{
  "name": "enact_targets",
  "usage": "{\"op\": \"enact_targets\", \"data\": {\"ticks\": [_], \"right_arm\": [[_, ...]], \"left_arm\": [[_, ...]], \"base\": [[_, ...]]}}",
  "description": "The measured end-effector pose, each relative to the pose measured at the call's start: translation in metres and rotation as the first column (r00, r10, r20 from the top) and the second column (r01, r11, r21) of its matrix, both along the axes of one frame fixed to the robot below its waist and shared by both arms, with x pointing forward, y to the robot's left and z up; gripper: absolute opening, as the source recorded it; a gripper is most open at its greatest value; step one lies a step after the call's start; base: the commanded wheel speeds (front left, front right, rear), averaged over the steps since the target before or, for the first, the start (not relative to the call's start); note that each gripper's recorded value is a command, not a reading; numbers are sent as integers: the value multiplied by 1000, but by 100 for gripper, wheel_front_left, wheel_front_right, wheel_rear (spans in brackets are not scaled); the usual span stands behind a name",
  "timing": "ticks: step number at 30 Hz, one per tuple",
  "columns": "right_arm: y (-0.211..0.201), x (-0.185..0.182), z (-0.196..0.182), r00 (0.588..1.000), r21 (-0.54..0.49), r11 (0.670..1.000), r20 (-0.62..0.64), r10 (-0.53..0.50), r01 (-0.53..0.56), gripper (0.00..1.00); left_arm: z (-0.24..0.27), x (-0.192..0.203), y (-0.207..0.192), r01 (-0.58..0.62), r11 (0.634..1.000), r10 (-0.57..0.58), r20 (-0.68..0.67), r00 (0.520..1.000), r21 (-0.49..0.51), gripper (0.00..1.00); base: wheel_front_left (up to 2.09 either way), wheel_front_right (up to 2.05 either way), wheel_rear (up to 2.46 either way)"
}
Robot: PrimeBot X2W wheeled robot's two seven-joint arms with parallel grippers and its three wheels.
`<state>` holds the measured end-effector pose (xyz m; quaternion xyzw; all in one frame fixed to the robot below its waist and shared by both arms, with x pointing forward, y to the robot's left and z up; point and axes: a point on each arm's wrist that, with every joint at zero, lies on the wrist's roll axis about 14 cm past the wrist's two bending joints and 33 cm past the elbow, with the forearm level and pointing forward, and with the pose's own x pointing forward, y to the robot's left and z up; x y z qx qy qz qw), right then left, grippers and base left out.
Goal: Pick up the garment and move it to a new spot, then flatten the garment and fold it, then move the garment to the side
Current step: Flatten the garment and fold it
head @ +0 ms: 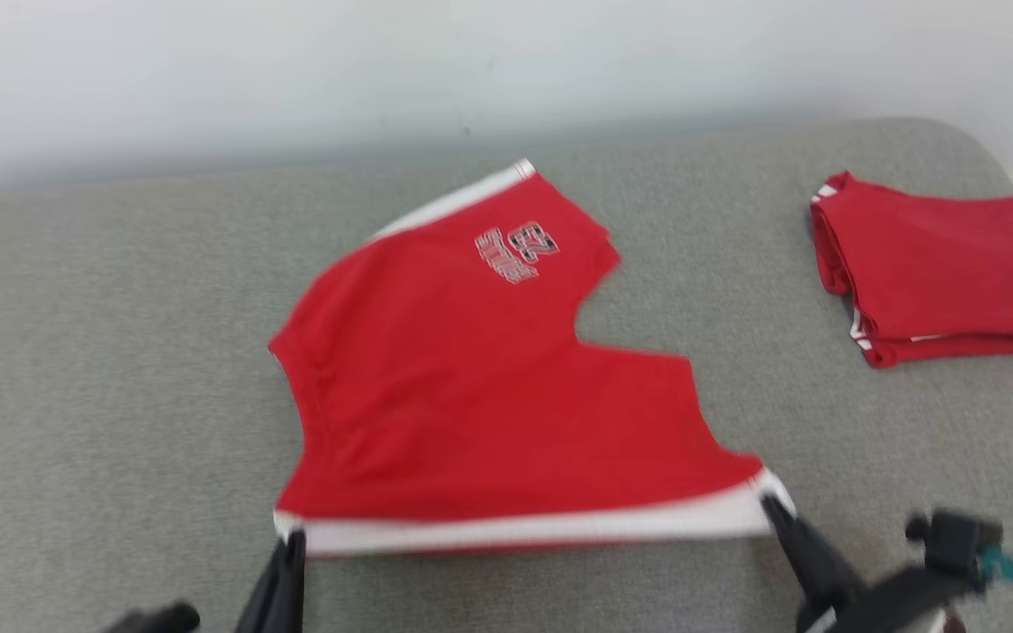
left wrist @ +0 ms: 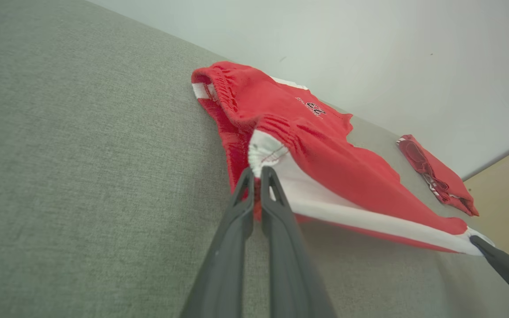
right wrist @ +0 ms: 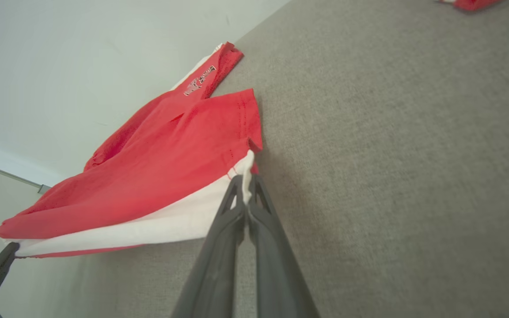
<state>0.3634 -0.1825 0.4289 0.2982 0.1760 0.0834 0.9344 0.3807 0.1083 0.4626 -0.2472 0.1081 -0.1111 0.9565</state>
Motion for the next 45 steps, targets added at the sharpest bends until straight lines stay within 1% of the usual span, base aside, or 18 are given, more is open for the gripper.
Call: {"op": "enact_targets", "data": {"ticks": [3,5,8,12,16,19,23,27,30,32,35,37,41,45], "right_arm": [[-1,-29,-22,997,4,1000,-68,-25,25,0],[4,-50,-36,993,-8,1000,-114,-13,13,0],[11,-69,-46,988,-3,1000,-152,-7,7,0],[16,-72,-42,990,3,1000,-143,-7,7,0],[14,-55,-20,998,-11,1000,-67,-15,14,0],[11,-36,2,1000,-36,999,2,-7,7,0],[8,4,39,994,-77,997,108,14,-5,0],[13,44,69,983,-116,993,176,52,-31,0],[18,76,83,978,-144,989,197,72,-44,0],[23,97,86,976,-168,984,195,91,-58,0],[31,128,89,978,-177,982,182,104,-71,0],[35,147,87,980,-188,979,165,110,-78,0],[43,181,76,986,-226,970,116,123,-94,0],[50,205,60,989,-261,959,72,132,-109,0]], "left_arm": [[-17,-22,9,-22,999,24,-53,998,36,0],[-27,-35,16,-35,997,40,-79,996,62,0],[-36,-51,23,-43,994,53,-101,994,97,0],[-41,-61,27,-62,993,73,-110,991,100,0],[-34,-57,25,-64,994,71,-76,995,88,0],[-17,-42,24,-70,995,71,-13,997,65,0],[9,-18,22,-70,997,68,75,995,31,0],[33,12,21,-57,998,54,149,987,21,0],[45,39,20,-51,999,48,172,984,14,0],[49,56,20,-51,999,47,174,984,16,0],[50,82,23,-61,998,59,162,985,5,0],[45,97,23,-57,998,54,140,989,19,0],[32,121,19,-50,998,47,102,994,30,0],[11,135,18,-45,998,43,49,998,37,0]], "base": [[0,0,0],[0,0,0],[0,0,0],[0,0,0],[0,0,0],[0,0,0],[0,0,0],[0,0,0],[0,0,0],[0,0,0],[0,0,0],[0,0,0],[0,0,0],[0,0,0]]}}
